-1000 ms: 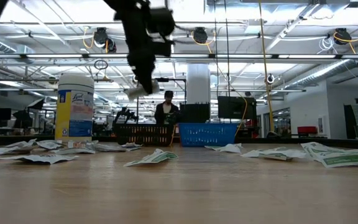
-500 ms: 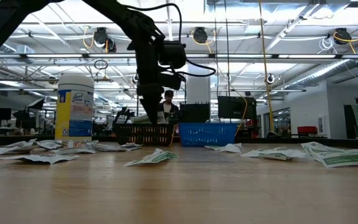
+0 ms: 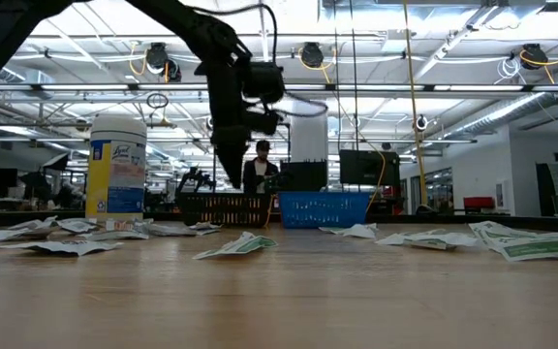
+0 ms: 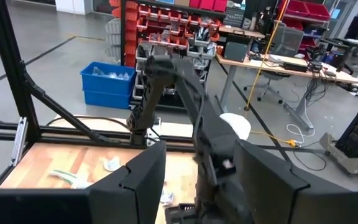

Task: Pick & Place First Aid Supplies
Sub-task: Put the green bandage pack into the black basket

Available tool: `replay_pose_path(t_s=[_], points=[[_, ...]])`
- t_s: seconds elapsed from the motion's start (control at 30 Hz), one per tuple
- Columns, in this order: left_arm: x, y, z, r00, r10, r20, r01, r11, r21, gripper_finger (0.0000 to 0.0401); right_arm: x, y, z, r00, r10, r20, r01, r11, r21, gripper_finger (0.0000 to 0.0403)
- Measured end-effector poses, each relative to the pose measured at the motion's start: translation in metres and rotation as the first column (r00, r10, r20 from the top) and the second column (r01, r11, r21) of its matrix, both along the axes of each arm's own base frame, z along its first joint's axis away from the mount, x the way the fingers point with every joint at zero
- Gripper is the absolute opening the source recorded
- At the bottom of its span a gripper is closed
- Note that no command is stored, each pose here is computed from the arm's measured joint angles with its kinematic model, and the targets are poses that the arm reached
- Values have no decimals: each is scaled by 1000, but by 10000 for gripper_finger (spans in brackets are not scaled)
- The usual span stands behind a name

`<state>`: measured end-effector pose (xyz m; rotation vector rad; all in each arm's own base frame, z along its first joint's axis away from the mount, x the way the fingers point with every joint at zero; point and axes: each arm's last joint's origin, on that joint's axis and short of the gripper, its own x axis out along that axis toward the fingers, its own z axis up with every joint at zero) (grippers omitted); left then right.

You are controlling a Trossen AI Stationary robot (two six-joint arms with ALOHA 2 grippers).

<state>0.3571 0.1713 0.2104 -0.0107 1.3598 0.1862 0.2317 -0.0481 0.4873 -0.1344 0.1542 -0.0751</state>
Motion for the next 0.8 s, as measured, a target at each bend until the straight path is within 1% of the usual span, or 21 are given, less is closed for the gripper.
replay_pose_path(t_s=[0.07, 0.13, 0.23, 0.3, 0.4, 0.5, 0.6, 0.67, 0.8], points=[[-3, 0, 16, 996, 22, 82, -20, 999, -29, 234, 0, 0, -2, 1000, -1, -20, 2, 1000, 7, 183], [-7, 3, 35, 980, 47, 191, -35, 997, -65, 241, -1, 0, -5, 999, -2, -46, 2, 1000, 12, 184], [-19, 7, 64, 923, 80, 377, -44, 994, -103, 241, -1, 0, -8, 997, -3, -76, 5, 1000, 19, 187], [-30, 5, 83, 868, 79, 491, -36, 995, -95, 236, -1, 0, -9, 996, -4, -94, 6, 1000, 26, 187], [-48, -5, 105, 770, 46, 637, -10, 998, -61, 225, -1, 0, -12, 993, -10, -116, 16, 998, 52, 184], [-69, -21, 123, 651, 14, 759, 6, 1000, -24, 212, 1, -1, -15, 990, -13, -139, 24, 997, 79, 183], [-89, -42, 139, 533, -22, 846, 22, 1000, 12, 204, 2, -1, -18, 987, -16, -159, 33, 994, 101, 185], [-101, -55, 147, 477, -49, 877, 41, 999, 33, 201, 5, -2, -18, 988, -19, -153, 38, 992, 119, 187], [-119, -80, 172, 368, -128, 921, 90, 991, 101, 200, 12, -3, -21, 988, -26, -151, 51, 985, 163, 186]])
